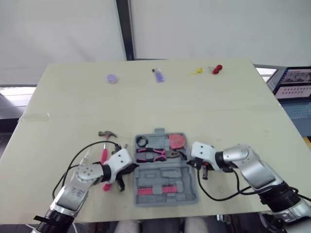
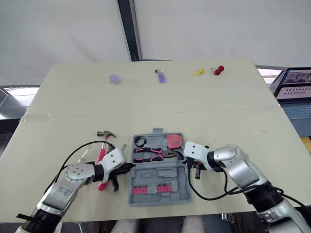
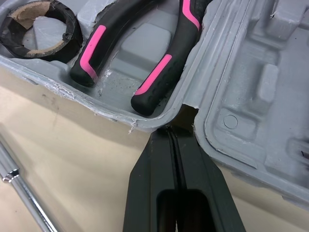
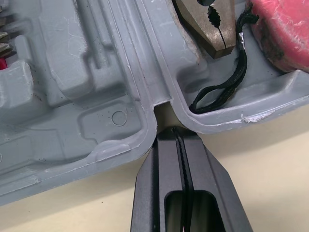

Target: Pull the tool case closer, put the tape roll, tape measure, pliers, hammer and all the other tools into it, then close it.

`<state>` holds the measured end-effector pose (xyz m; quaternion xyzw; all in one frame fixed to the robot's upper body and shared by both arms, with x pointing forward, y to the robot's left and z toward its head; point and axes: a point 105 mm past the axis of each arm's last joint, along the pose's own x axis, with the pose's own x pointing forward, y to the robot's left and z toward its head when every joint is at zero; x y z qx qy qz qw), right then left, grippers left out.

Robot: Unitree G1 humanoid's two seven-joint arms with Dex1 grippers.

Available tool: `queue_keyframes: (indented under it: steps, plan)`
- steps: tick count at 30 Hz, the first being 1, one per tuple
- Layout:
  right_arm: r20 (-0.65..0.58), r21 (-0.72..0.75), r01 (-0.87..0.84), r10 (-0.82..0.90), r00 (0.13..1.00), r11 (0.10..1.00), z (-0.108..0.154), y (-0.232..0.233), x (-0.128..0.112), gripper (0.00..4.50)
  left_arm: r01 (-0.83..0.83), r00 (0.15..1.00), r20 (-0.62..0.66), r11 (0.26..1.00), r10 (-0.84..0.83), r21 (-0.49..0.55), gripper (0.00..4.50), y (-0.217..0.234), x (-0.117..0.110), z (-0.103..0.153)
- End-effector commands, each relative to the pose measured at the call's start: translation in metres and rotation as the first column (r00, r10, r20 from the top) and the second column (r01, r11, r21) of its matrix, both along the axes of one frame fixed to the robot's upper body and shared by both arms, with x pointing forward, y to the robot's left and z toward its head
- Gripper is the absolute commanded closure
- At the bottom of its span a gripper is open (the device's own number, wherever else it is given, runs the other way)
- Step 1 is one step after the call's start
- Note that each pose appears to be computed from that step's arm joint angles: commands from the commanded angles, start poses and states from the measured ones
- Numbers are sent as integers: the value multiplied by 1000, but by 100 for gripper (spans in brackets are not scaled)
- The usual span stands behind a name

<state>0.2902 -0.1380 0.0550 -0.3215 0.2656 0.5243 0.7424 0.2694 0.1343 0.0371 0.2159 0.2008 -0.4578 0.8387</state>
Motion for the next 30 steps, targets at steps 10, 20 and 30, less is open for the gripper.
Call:
queue_keyframes:
  steps: [10,20,30]
  plan:
    - [24,41,-43,42,999,998,7,12,-3,449,40,999,27,999,-39,-16,445,-13,0,5]
    - [32,-2,19,-18,999,1000,6,-17,4,449,-1,1000,22,1000,1,20,445,10,-1,3]
    - [35,-7,53,-53,998,999,6,-30,6,449,-39,999,33,999,38,21,445,26,3,7]
